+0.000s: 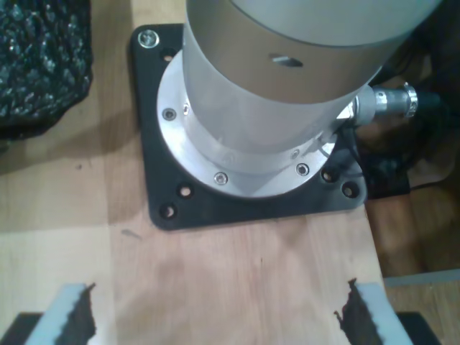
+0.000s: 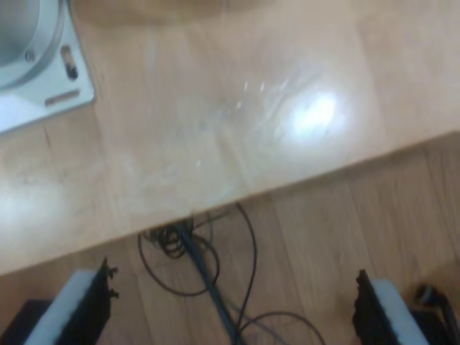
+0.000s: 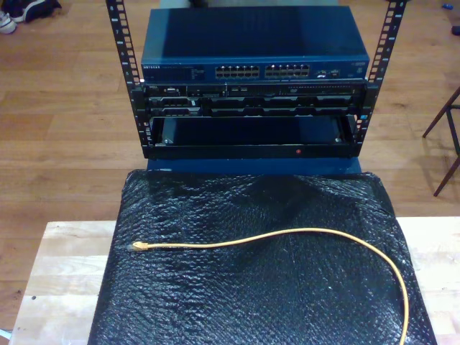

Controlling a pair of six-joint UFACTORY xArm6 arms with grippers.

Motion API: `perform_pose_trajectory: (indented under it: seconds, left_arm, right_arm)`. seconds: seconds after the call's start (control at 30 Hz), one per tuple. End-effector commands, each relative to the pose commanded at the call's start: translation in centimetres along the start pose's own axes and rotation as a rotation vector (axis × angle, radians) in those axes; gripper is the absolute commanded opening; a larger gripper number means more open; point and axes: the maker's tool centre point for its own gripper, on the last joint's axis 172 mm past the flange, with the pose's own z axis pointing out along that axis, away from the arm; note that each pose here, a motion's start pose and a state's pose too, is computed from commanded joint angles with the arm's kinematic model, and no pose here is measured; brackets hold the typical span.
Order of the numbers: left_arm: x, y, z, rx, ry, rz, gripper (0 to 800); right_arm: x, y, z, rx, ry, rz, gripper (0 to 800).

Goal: Grab the cable and plug it in

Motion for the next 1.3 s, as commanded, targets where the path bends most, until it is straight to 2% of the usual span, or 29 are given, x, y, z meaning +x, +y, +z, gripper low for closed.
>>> perform_pose_trajectory:
  seconds: [0.13,0.27,0.47,0.63,0.77,0.97,1.17,1.3]
  left_arm:
    - [0.6,-0.7,-0.8,-0.014,0.009,0.017,800]
    - [1.0,-1.1,-1.4,-0.025,0.013,0.000,800]
    - [1.9,-3.1,-1.7,-0.010,0.022,-0.022,800]
    - [2.8,-3.5,-1.5,-0.035,0.039,-0.040,800]
    - [3.3,-4.6,-1.4,-0.021,0.046,-0.047,800]
    - [3.8,-5.8,-1.8,0.002,0.051,-0.066,800]
    - [4.8,-6.3,-1.5,-0.011,0.075,-0.066,800]
    - [5.0,-6.4,-1.5,-0.017,0.079,-0.070,800]
  right_arm:
    - [2.7,0.4,-0.1,0.017,0.063,0.010,797]
    - [5.6,0.7,-0.6,0.024,0.144,0.001,797]
    - [9.2,1.3,-1.7,0.022,0.243,0.005,796]
    - [12.5,2.0,-2.8,0.002,0.353,-0.003,796]
    - [13.4,2.6,-3.5,0.002,0.366,0.013,796]
    - [15.4,3.4,-4.0,-0.001,0.403,-0.020,796]
    - [18.0,3.5,-4.5,0.037,0.527,-0.031,796]
    - [18.5,3.6,-4.7,0.039,0.545,-0.039,796]
